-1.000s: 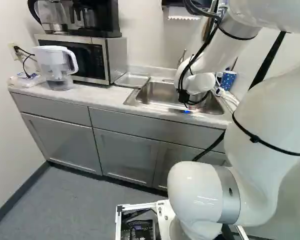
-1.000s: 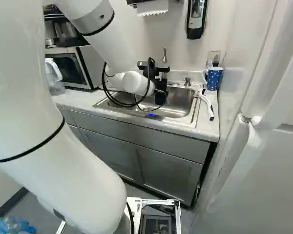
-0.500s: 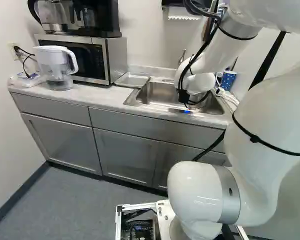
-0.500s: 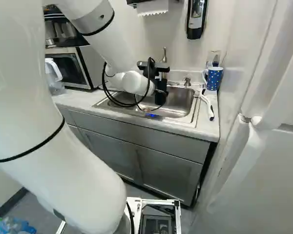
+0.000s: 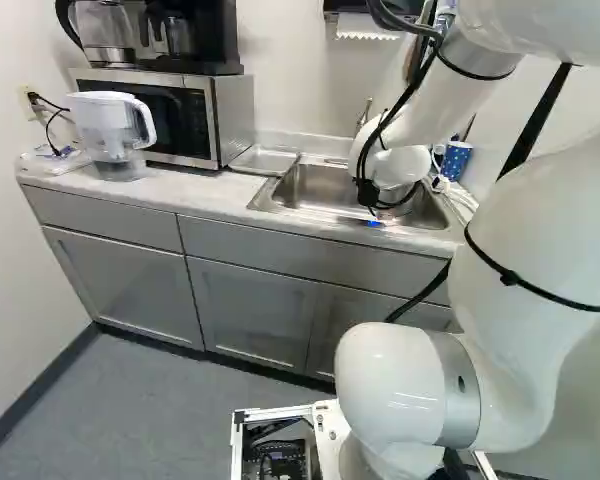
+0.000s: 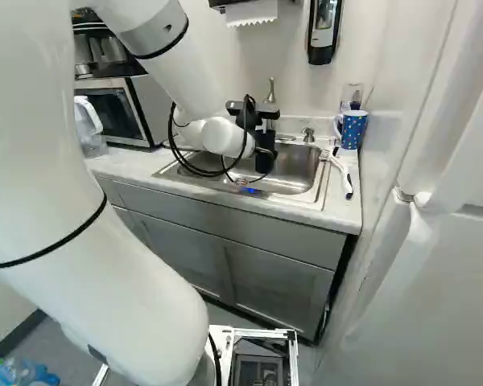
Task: Rinse the cup and place it in the tray
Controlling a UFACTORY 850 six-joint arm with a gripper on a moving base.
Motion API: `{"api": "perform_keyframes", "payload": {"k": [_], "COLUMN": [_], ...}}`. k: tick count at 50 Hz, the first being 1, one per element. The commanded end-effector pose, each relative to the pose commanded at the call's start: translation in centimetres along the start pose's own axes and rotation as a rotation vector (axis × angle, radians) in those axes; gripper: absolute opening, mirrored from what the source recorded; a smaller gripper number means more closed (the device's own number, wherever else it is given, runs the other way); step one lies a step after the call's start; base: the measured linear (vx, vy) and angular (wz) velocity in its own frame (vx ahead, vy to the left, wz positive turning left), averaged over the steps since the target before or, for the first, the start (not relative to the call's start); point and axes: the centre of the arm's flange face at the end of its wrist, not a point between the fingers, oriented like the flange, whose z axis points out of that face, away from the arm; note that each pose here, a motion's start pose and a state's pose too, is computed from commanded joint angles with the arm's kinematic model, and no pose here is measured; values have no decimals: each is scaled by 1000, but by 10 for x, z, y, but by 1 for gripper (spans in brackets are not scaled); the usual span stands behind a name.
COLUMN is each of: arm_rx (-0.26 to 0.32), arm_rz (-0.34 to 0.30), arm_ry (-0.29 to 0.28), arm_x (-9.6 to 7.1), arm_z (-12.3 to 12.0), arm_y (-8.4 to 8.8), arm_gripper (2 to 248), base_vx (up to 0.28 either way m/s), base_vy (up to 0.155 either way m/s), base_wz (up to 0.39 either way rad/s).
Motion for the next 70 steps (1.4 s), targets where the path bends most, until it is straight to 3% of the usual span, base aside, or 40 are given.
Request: {"api": "perform_keyframes", "payload": {"k": [70], "arm_rx": [0], "arm_rz": [0], "arm_ry": [0], "arm_x": [0], "arm_z": [0], "arm_y": [0], "arm_gripper": [121], "base_vx": [0], "base_vy": [0], "base_wz": [0]}}
